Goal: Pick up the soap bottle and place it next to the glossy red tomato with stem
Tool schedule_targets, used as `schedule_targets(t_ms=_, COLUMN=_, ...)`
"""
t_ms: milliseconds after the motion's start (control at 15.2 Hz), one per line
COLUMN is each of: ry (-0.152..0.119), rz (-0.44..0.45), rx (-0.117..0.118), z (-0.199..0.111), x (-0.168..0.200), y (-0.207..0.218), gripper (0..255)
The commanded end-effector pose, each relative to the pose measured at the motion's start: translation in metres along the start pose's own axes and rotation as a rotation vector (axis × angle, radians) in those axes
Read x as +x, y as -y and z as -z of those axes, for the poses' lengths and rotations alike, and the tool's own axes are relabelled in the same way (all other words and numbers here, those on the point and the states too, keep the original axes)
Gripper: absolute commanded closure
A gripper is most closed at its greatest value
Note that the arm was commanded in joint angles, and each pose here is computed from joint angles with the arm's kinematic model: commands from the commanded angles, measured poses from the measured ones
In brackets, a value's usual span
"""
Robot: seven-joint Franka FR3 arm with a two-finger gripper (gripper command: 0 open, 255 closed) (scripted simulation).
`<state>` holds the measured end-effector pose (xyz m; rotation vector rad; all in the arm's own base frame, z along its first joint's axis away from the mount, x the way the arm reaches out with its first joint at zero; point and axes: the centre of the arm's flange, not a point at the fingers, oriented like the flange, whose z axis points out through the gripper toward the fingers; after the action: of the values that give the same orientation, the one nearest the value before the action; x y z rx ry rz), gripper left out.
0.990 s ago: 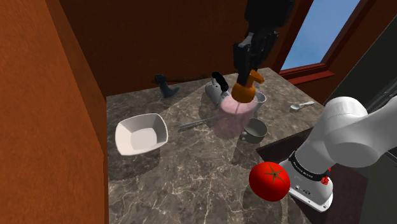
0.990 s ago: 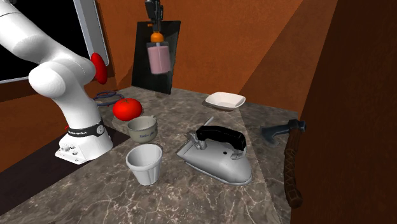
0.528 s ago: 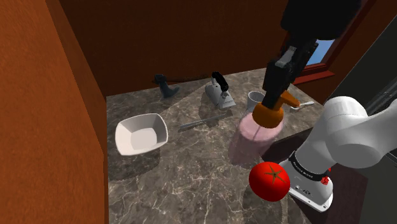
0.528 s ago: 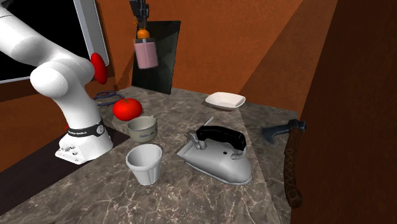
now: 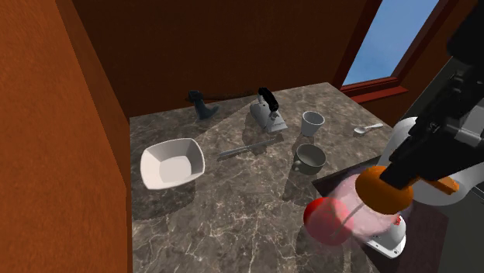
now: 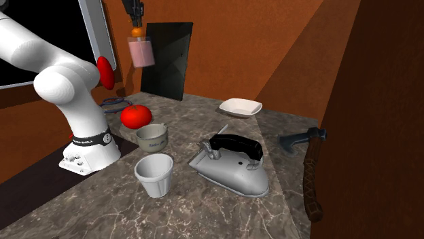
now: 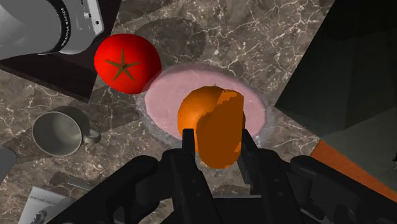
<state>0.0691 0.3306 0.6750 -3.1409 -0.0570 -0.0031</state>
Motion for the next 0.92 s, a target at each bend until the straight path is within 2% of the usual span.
schedule_targets(t_ms=0, ry=0.000, rz=-0.001, rx=0.000, z=0.003, x=-0.024, y=0.013, gripper=255)
schedule_targets(t_ms=264, ry=0.000, rz=-0.001, rx=0.000, z=0.011, x=-0.072, y=0.038, gripper=255)
schedule_targets(t_ms=858, ry=0.000, rz=-0.001, rx=0.000, z=-0.037, x=-0.072, y=0.038, gripper=255)
